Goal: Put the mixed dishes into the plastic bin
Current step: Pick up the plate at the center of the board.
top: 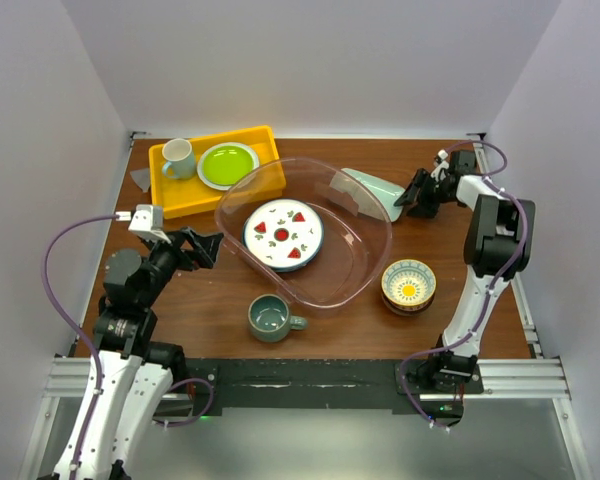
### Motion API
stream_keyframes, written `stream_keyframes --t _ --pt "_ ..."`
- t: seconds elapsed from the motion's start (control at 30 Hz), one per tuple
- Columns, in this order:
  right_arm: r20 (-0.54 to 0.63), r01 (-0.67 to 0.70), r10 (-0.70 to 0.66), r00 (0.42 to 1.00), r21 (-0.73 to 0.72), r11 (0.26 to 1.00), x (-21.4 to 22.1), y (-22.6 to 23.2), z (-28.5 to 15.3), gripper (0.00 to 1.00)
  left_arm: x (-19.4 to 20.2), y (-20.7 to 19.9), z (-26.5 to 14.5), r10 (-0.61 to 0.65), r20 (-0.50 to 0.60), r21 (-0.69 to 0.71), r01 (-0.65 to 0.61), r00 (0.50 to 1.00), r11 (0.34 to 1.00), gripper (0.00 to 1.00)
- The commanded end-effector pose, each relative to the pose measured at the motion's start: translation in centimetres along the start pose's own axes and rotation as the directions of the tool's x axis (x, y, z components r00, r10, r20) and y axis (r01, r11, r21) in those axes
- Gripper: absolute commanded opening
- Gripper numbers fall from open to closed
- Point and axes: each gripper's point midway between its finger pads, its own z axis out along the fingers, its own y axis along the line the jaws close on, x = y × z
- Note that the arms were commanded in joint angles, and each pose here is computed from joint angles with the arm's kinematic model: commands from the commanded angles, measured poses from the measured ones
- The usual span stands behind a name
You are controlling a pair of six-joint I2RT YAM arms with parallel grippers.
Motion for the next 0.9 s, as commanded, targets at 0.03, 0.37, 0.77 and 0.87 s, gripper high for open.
stream_keyframes --t 0.03,0.37,0.77,0.87 --pt "0.050 -0.061 0.062 0.997 -0.032 0.998 -1.8 1.0 1.1 0.56 -0.6 -0.2 0.2 0.020 0.021 0.023 -0.020 1.000 1.000 1.00" --pt "0.041 -0.075 0.077 0.996 -0.051 0.996 -1.6 0.9 1.8 0.20 -0.6 -0.2 0.2 0.020 0.022 0.023 -0.020 1.000 1.000 1.00" --pt "0.213 0.026 0.006 0.977 -0.149 0.989 -5.4 5.1 -3.9 0.00 -0.6 -0.2 0.3 0.021 0.020 0.024 -0.021 1.000 0.999 1.00" --pt "0.274 0.042 0.003 0.962 -0.158 0.987 -6.5 5.4 -6.0 0.00 -0.6 -0.2 0.2 0.023 0.021 0.026 -0.023 1.000 0.999 1.00"
